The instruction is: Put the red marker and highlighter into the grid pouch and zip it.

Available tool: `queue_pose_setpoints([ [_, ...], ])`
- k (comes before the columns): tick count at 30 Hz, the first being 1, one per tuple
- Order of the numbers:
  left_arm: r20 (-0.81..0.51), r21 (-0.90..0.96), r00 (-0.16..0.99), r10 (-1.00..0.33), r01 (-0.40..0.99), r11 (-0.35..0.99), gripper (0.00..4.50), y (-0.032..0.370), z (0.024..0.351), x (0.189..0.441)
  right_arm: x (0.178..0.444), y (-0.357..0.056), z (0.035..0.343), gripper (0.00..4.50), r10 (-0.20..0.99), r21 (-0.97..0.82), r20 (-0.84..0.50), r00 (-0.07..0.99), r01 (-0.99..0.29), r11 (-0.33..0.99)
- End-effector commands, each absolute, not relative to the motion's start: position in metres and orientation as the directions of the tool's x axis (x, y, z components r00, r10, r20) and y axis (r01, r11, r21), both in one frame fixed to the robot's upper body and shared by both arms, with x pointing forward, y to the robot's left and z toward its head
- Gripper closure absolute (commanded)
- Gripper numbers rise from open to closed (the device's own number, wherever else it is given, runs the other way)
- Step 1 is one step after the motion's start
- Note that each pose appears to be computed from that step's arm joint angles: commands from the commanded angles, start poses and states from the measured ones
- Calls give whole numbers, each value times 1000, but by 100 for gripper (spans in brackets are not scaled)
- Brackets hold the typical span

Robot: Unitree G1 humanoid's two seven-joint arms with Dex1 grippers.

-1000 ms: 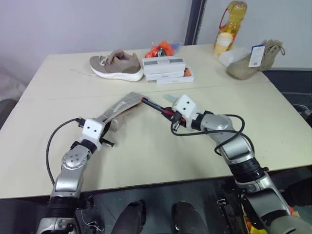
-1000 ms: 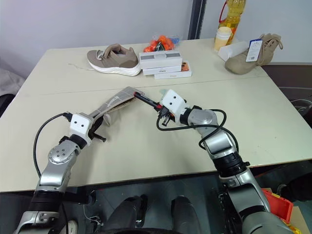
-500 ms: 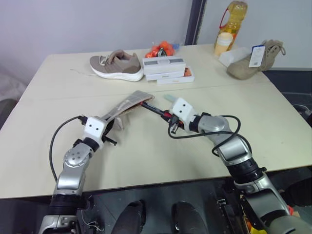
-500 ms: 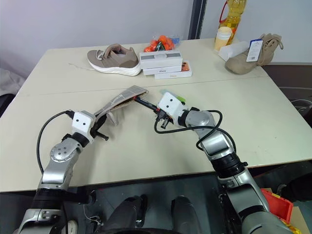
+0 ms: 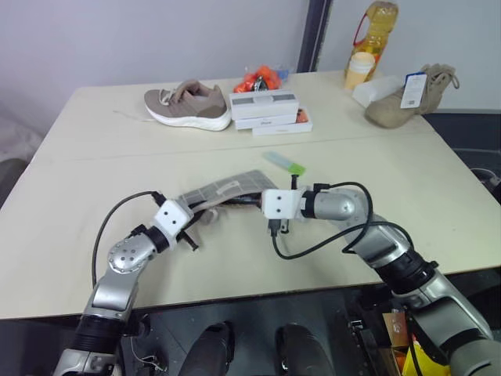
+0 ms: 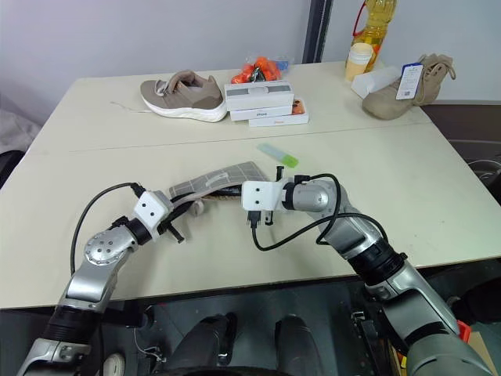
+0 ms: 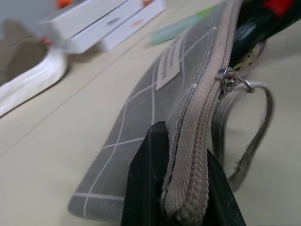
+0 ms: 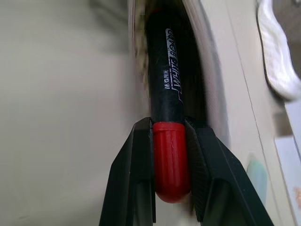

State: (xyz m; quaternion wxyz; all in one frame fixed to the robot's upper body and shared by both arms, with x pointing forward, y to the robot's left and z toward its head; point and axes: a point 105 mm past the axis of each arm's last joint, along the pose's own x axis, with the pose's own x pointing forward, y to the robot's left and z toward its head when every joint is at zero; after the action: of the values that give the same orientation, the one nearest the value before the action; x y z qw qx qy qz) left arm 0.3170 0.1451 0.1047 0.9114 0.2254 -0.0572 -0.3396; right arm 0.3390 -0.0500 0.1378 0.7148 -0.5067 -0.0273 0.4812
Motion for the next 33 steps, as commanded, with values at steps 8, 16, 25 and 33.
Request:
queue_pose_setpoints([
  [8, 14, 469, 792, -611, 534, 704, 450, 150, 125, 322, 328, -42, 174, 130, 801, -719, -304, 515, -676, 161],
  [16, 12, 470, 941, -338, 293, 832, 450, 197, 118, 341, 364, -94, 176, 27, 710, -485, -195, 676, -696, 530],
  [25, 3, 467, 961, -276, 242, 851, 450, 202, 115, 349, 426, -132, 143, 13, 469, -233, -238, 851, -518, 823],
  [33, 3, 457, 957, -289, 256, 852, 450, 197, 115, 346, 453, -140, 125, 13, 386, -120, -282, 878, -432, 894],
])
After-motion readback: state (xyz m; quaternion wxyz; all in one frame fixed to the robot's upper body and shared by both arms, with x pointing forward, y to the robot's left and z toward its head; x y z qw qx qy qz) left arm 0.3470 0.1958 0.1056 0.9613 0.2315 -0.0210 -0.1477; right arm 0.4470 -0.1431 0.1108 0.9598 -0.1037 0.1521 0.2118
